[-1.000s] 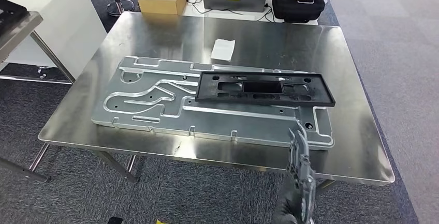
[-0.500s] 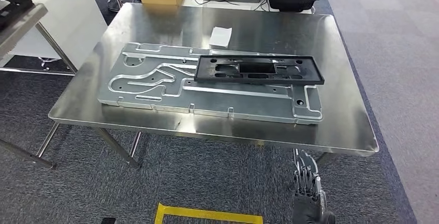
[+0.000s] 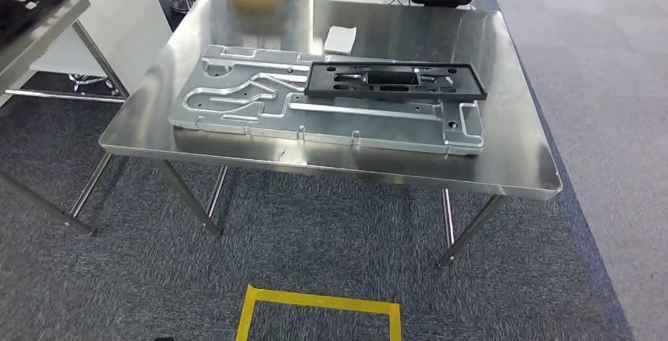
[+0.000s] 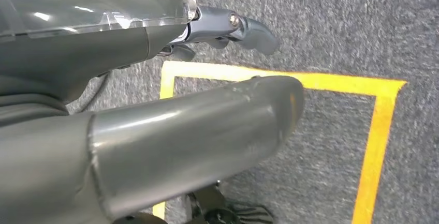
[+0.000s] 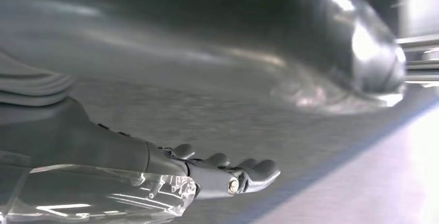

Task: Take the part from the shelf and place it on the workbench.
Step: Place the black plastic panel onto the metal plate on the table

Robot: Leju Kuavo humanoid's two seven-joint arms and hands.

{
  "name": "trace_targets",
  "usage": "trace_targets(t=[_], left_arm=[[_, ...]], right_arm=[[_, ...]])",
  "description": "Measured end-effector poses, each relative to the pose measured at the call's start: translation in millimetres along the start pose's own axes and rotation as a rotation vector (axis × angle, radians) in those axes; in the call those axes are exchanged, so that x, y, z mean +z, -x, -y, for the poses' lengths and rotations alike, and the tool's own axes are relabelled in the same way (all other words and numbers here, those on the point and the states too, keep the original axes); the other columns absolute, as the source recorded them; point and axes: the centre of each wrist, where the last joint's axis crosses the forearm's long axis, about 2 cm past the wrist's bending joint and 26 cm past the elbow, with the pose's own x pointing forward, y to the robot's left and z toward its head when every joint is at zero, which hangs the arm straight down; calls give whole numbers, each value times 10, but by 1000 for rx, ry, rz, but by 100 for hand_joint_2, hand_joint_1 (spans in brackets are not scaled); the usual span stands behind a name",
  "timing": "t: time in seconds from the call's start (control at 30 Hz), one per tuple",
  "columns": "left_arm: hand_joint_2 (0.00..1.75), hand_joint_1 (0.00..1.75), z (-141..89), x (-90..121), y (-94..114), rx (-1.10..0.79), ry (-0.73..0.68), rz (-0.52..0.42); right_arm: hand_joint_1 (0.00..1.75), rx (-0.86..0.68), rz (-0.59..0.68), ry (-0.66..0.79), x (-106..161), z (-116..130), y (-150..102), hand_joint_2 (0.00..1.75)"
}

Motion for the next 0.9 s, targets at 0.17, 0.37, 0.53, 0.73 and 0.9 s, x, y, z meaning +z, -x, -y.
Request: trace_targets(t=[0.17, 0.37, 0.53, 0.73, 0.9], left_arm=[[0, 0, 31, 16, 19, 8, 1, -6], [0, 0, 53, 26, 30, 23, 1, -12], [0, 0, 58, 34, 43, 26, -1, -13], [0, 0, 64, 42, 57, 25, -5, -9], [0, 0, 68, 30, 29, 21, -5, 6]], right_arm=[[0, 27, -150, 22, 159, -60, 245, 0], [0, 22, -218, 10, 213, -99, 338, 0], [0, 49, -256, 6, 239, -145, 378, 0], [0, 121, -377, -12, 336, -150, 480, 0], [0, 166, -523, -28, 385, -165, 514, 0]])
